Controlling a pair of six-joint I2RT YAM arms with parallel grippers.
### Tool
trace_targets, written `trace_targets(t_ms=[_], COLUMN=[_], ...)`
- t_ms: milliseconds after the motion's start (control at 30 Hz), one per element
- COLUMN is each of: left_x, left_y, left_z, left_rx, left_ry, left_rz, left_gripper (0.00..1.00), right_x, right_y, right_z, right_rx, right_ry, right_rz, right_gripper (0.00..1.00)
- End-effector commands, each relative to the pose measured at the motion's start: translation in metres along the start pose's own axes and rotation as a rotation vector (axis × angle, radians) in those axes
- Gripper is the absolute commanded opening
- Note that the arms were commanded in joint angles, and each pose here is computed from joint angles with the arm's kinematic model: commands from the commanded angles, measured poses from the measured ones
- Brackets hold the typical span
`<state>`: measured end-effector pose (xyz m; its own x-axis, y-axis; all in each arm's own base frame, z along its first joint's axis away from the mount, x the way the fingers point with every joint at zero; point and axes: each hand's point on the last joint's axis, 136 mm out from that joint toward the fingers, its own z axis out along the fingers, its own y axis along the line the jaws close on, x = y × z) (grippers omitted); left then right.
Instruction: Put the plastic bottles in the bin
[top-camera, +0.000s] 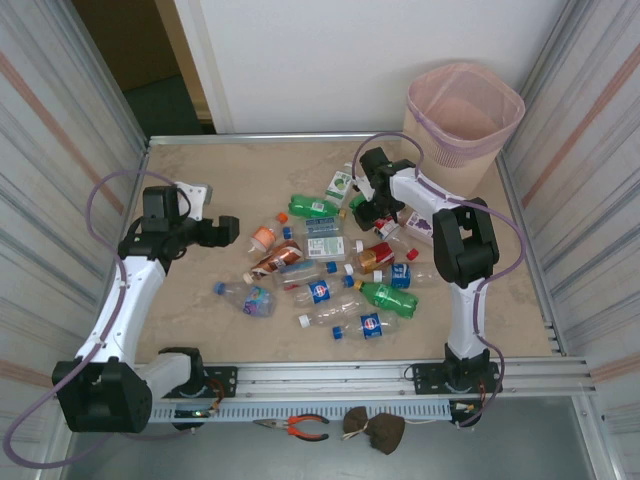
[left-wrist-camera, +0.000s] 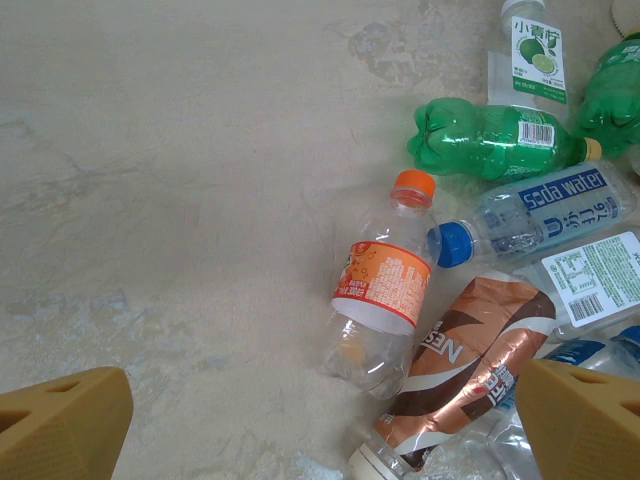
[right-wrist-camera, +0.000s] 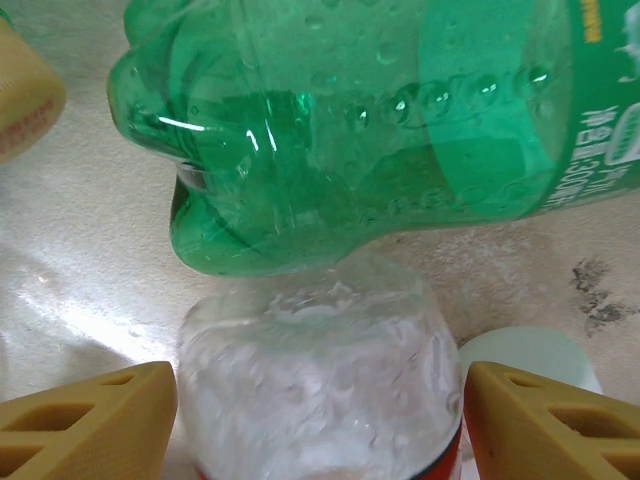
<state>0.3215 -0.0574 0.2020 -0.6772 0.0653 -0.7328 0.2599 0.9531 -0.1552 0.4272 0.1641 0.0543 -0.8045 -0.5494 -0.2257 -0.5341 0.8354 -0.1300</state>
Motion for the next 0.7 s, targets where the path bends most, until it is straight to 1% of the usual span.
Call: trace_targets(t_ms=[0,267,367,533,667], left_x=[-0.004,-0.003,-0.003,-0.002,-0.002], left_y=[0.003,0.003,0.003,0.004,0.003], left_z=[-0.001,0.001,0.001,0.001,0.002], left_rx=[-0.006,-0.005,-0.005,-0.009,-0.006], left_ry=[-0.022,-0.014,-0.014,-0.012,-0.011], left_rz=[0.019,0.017,0.017,0.016,0.013], left_gripper=[0.99,0.99,0.99,0.99,0.99], right_x=[0.006,0.013,0.014,0.012,0.008], right_y=[0.003,0.004,0.004,0.002,0.0], right_z=[0.008,0.017,0.017,0.012,-0.001], right_rx=[-0.004,-0.003,0.001,0.008,0.017], right_ry=[0.045,0.076,0.075,0.059,0.028], right_rz=[-0.024,-0.038,-0.043,-0.043,-0.044], right_gripper=[0.75,0.74,0.71,0.67,0.64])
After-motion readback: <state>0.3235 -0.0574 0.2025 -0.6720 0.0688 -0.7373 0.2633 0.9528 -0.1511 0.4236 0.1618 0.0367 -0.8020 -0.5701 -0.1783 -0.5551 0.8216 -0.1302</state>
